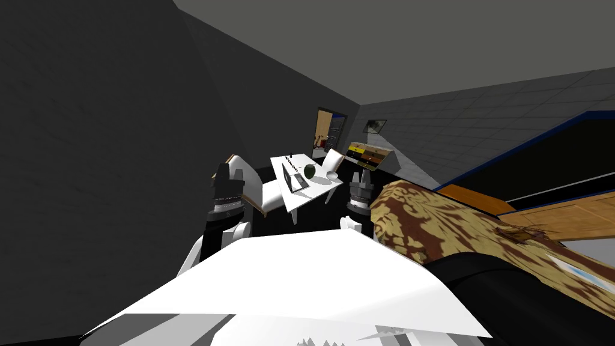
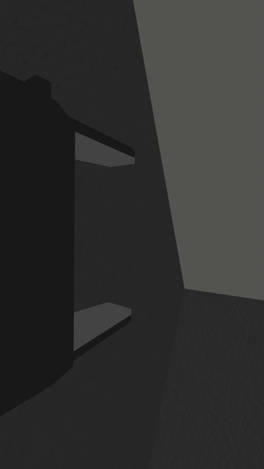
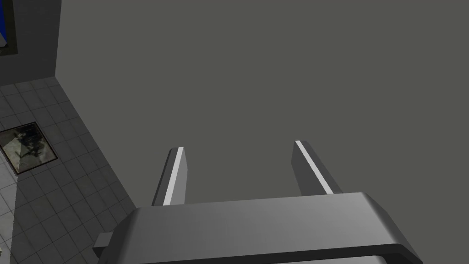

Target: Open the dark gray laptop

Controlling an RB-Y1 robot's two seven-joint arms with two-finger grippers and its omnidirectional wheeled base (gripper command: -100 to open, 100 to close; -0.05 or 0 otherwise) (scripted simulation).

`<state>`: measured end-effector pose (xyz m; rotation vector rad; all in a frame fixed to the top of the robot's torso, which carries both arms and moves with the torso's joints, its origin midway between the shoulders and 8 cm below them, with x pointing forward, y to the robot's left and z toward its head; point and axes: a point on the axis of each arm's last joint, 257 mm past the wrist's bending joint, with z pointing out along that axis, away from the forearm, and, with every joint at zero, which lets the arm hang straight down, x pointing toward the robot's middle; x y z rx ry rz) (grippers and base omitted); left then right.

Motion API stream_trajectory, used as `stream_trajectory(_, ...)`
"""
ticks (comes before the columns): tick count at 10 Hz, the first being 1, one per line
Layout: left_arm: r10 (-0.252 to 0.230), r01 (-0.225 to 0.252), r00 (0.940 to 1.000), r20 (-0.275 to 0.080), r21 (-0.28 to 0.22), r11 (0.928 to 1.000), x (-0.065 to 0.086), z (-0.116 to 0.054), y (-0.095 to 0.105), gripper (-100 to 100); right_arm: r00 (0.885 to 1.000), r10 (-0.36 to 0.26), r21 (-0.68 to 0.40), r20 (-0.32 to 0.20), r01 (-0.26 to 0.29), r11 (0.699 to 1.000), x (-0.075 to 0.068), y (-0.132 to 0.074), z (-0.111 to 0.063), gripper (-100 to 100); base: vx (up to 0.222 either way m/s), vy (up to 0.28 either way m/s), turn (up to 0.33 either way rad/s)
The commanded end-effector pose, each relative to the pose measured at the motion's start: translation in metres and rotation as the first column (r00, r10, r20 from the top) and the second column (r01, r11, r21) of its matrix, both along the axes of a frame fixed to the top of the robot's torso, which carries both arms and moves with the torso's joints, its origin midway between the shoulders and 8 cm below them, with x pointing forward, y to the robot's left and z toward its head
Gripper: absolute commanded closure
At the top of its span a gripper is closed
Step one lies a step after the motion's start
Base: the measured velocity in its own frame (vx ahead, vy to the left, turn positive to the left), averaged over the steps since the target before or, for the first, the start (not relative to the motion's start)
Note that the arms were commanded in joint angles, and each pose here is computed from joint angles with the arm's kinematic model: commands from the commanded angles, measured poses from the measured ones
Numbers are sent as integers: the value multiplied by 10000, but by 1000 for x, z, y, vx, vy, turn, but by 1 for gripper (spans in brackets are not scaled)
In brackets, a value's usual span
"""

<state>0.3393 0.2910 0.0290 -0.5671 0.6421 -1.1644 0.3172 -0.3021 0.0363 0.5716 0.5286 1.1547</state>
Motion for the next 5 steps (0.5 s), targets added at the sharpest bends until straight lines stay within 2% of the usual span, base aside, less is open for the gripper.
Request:
stream_trajectory(1, 0, 0, 10000, 0, 0, 10000, 0, 0, 0, 0, 10000, 0, 0, 0, 0, 10000, 0, 0, 0, 0, 0, 0, 0)
stream_trajectory(4, 0, 0, 10000, 1, 0, 10000, 0, 0, 0, 0, 10000, 0, 0, 1, 0, 10000, 0, 0, 0, 0, 0, 0, 0)
stream_trajectory(5, -143, 148, 9997, -173, 315, 9994, 3, -2, -3, -100, 10000, 0, 0, 1, 0, 10000, 0, 0, 0, 0, 0, 0, 0)
